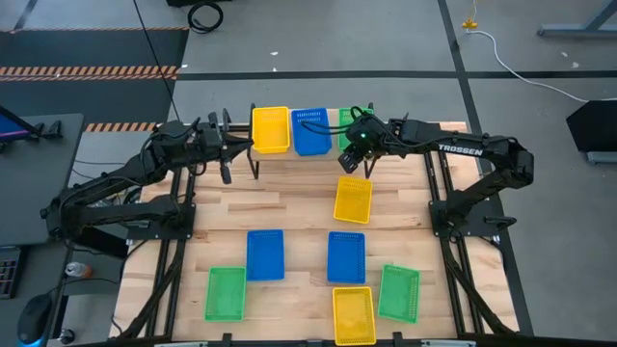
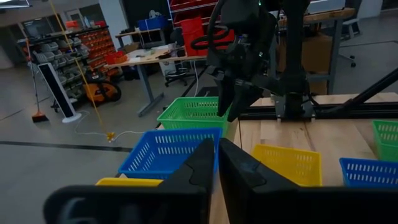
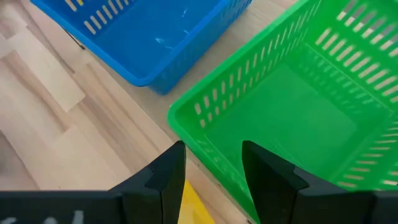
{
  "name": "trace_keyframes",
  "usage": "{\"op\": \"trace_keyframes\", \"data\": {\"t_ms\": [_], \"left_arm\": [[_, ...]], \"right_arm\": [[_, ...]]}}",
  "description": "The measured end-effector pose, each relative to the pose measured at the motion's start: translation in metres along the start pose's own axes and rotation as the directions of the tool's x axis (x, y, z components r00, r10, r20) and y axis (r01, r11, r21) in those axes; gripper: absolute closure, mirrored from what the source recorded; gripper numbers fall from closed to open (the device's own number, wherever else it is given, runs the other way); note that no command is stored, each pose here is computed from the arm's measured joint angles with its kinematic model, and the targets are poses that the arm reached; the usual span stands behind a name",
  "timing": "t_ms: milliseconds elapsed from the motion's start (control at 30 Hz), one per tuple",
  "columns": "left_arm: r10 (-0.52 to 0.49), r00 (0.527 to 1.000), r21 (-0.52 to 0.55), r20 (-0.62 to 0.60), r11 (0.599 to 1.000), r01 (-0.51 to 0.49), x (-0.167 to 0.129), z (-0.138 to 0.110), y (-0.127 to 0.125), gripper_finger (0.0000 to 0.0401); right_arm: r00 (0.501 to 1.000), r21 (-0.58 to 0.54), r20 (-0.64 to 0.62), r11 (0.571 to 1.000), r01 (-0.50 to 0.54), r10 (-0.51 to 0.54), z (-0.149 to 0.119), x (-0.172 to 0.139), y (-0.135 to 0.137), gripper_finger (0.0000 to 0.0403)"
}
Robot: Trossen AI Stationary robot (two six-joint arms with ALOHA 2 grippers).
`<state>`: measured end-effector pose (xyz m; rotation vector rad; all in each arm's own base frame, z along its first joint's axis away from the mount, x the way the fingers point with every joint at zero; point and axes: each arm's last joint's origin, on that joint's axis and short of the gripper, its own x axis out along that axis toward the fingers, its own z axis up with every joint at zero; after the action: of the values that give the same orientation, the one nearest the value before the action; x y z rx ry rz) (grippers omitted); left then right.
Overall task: Stack baskets on shelf by color
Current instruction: Put the middle green basket on the shelf, then adjust the blue basket on the shelf
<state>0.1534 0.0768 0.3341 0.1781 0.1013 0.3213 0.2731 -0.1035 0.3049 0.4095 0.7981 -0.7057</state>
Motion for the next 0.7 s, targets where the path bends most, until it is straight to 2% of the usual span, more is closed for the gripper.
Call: {"op": "trace_keyframes", "data": {"t_ms": [200, 433, 700], "left_arm": [[0.000, 1.000, 0.000, 0.000, 1.000, 0.000, 0.000, 0.000, 0.000, 0.0373], [0.000, 1.000, 0.000, 0.000, 1.000, 0.000, 0.000, 0.000, 0.000, 0.0371], [0.000, 1.000, 0.002, 0.000, 1.000, 0.000, 0.000, 0.000, 0.000, 0.0367]], "right_arm": [[0.999, -0.037, 0.006, 0.999, -0.038, 0.038, 0.001, 0.000, 0.002, 0.0238], [0.988, -0.157, 0.095, 0.982, -0.103, 0.119, 0.007, -0.003, 0.016, 0.0238], [0.958, -0.400, 0.203, 0.910, -0.107, 0.202, 0.009, -0.011, 0.039, 0.0238]]}}
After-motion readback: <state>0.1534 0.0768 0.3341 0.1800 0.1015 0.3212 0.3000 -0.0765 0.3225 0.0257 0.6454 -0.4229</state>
